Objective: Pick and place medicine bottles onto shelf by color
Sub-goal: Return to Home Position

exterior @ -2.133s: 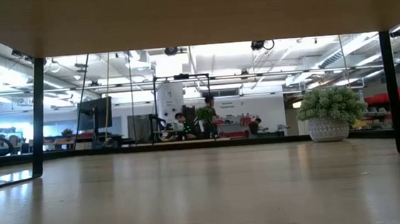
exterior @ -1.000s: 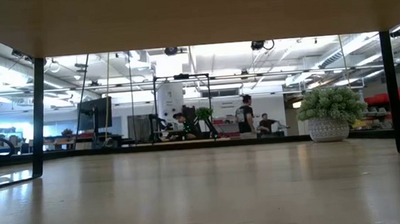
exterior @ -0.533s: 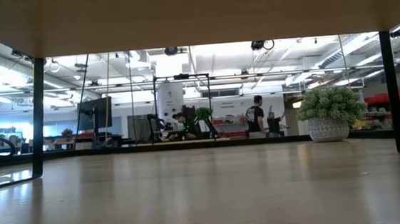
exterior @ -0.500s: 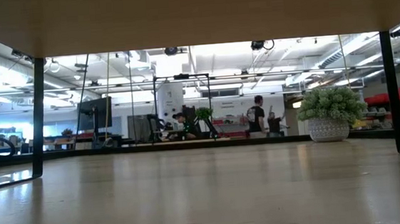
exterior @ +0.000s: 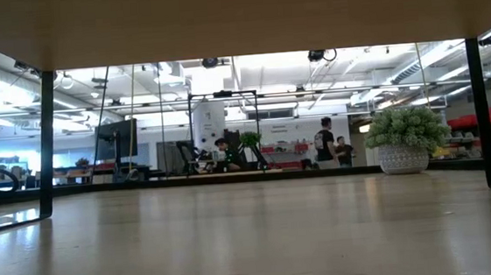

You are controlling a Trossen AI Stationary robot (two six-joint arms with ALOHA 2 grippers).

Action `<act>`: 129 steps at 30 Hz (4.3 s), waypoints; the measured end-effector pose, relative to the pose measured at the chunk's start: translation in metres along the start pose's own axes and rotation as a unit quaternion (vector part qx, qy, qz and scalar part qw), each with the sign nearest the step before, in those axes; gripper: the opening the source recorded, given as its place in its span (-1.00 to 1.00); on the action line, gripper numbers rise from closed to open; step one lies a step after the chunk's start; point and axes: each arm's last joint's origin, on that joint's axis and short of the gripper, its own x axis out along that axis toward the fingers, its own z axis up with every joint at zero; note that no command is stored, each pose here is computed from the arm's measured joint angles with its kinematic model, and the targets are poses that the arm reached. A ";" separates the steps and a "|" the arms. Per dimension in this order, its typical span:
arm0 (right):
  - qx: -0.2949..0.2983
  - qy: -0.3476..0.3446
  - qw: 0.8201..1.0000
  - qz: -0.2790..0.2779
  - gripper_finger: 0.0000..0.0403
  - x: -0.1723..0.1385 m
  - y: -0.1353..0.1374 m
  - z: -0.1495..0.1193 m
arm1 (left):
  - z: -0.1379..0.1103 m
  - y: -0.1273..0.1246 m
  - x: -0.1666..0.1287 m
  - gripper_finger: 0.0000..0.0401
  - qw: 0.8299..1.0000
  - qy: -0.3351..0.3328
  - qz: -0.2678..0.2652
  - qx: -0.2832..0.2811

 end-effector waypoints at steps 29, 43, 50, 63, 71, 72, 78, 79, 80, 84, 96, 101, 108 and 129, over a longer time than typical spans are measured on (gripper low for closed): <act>0.148 -0.252 0.948 0.129 -0.97 0.020 -0.067 -0.150 | -0.003 0.001 0.000 -0.89 0.996 0.015 0.005 0.091; 0.170 -0.271 0.933 0.165 -0.97 0.047 -0.099 -0.200 | -0.007 0.003 0.000 -0.91 0.994 0.034 0.011 0.100; 0.195 -0.298 0.912 0.205 -0.97 0.061 -0.113 -0.221 | -0.008 0.003 0.000 -0.85 0.996 0.039 0.013 0.082; 0.202 -0.304 0.908 0.207 -0.97 0.078 -0.130 -0.247 | -0.008 0.003 0.000 -0.89 0.996 0.039 0.013 0.084; 0.173 -0.308 0.912 0.207 -0.97 0.076 -0.130 -0.247 | -0.008 0.003 0.000 -0.83 0.996 0.039 0.013 0.084; 0.169 -0.312 0.912 0.208 -0.97 0.076 -0.129 -0.247 | -0.008 0.003 0.000 -0.84 0.996 0.039 0.013 0.084; 0.151 -0.305 0.912 0.228 -0.97 0.069 -0.129 -0.249 | -0.008 0.003 0.000 -0.88 0.996 0.039 0.013 0.084; 0.149 -0.301 0.913 0.231 -0.97 0.068 -0.129 -0.250 | -0.008 0.003 0.000 -0.89 0.996 0.039 0.013 0.084; 0.147 -0.300 0.913 0.235 -0.97 0.067 -0.129 -0.251 | -0.008 0.003 0.000 -0.89 0.996 0.039 0.013 0.084; 0.148 -0.300 0.911 0.240 -0.97 0.062 -0.131 -0.254 | -0.008 0.003 0.000 -0.88 0.996 0.039 0.013 0.084; 0.138 -0.316 0.904 0.252 -0.97 0.050 -0.133 -0.259 | -0.008 0.003 0.000 -0.86 0.996 0.038 0.013 0.084; 0.114 -0.317 0.906 0.256 -0.97 0.049 -0.133 -0.260 | -0.008 0.003 0.000 -0.88 0.996 0.039 0.013 0.084; 0.097 -0.320 0.908 0.253 -0.97 0.049 -0.132 -0.260 | -0.008 0.003 0.000 -0.83 0.996 0.038 0.013 0.084; -0.170 -0.287 0.900 0.280 -0.97 0.052 -0.128 -0.267 | -0.008 0.003 0.000 -0.82 0.996 0.038 0.013 0.084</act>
